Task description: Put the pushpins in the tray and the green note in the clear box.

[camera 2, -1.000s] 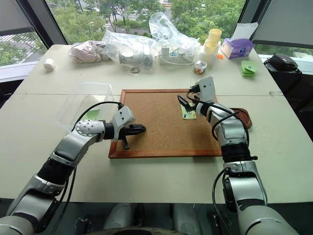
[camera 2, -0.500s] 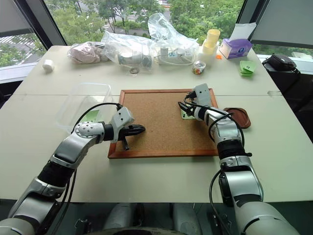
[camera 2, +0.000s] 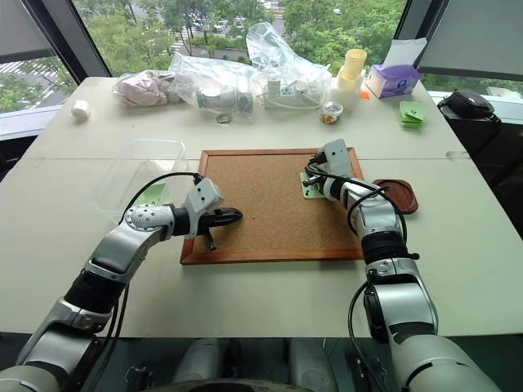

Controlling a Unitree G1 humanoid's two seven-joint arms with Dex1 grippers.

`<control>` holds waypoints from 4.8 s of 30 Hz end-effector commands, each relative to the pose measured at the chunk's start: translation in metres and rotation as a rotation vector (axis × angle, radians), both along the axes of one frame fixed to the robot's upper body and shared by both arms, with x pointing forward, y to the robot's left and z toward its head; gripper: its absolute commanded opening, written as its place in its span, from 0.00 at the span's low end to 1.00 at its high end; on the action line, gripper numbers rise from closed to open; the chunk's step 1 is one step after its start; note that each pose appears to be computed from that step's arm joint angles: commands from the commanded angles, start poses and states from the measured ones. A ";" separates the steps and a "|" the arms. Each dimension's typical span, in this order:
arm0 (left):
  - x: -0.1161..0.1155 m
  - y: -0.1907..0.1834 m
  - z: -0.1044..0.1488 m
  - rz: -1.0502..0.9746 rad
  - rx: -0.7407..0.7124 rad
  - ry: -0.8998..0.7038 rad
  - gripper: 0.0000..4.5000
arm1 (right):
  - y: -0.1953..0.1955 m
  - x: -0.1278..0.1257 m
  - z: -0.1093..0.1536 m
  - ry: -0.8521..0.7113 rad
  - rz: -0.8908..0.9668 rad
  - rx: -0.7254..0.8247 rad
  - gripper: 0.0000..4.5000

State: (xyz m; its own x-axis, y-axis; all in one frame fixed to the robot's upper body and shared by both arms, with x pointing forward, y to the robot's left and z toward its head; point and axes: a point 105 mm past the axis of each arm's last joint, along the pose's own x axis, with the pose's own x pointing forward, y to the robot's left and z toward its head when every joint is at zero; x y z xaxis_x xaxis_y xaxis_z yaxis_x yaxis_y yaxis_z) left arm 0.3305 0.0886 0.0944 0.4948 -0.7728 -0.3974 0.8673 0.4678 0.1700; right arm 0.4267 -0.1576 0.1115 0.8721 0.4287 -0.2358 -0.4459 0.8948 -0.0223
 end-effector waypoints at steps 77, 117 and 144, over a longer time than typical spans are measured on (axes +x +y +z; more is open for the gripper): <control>-0.006 -0.011 -0.021 -0.034 0.002 0.078 0.00 | -0.062 -0.066 0.019 -0.227 -0.202 -0.049 0.99; -0.009 -0.007 -0.027 -0.017 0.003 0.102 0.00 | -0.041 -0.067 0.018 -0.304 -0.212 0.064 0.00; -0.007 -0.007 -0.028 -0.029 0.011 0.103 0.00 | -0.162 -0.069 0.002 -0.211 -0.613 -0.007 0.31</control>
